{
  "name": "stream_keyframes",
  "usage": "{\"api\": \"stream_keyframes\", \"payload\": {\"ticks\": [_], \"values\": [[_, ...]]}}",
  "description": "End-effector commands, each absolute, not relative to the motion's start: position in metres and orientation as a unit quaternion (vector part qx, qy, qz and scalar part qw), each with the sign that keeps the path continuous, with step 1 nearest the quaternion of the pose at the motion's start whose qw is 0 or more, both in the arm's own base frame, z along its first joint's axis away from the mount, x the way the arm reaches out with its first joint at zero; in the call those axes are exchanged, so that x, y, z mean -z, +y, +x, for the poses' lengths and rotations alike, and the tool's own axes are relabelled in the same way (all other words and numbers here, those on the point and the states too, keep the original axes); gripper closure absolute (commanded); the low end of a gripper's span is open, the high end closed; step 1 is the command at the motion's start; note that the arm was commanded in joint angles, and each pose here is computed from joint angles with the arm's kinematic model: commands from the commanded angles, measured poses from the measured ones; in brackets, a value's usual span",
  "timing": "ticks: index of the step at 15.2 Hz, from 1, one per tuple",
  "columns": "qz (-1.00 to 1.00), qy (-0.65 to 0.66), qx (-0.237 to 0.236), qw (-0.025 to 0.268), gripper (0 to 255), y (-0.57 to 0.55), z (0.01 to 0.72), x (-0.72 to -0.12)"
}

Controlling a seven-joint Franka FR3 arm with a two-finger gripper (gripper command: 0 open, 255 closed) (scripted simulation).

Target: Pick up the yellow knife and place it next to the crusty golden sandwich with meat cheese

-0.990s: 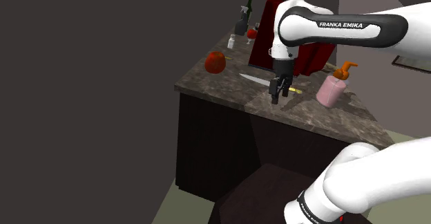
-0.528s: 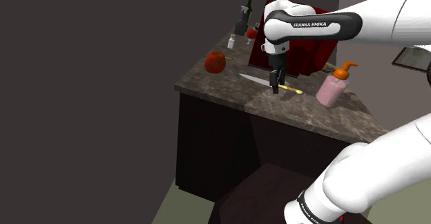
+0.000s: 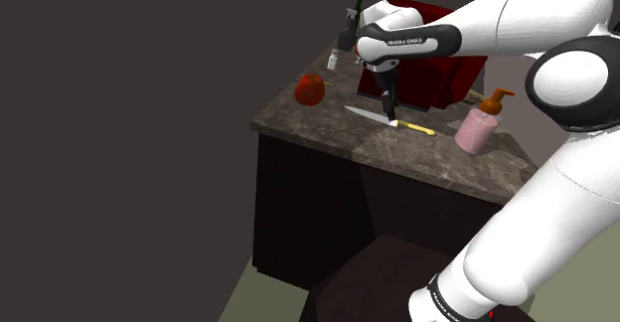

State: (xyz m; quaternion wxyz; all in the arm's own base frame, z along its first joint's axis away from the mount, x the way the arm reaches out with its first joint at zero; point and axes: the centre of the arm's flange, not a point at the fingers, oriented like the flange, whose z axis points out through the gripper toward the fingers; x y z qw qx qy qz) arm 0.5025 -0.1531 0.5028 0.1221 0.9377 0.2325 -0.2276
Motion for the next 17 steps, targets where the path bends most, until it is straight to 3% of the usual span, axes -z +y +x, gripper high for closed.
{"api": "stream_keyframes", "payload": {"ticks": [1,15,16,17], "values": [[0.933,0.243,0.232,0.129,0,-0.160,0.511,-0.497],[0.933,0.243,0.232,0.129,0,-0.172,0.498,-0.467],[0.933,0.243,0.232,0.129,255,-0.172,0.498,-0.467],[0.933,0.243,0.232,0.129,255,-0.172,0.498,-0.467]]}}
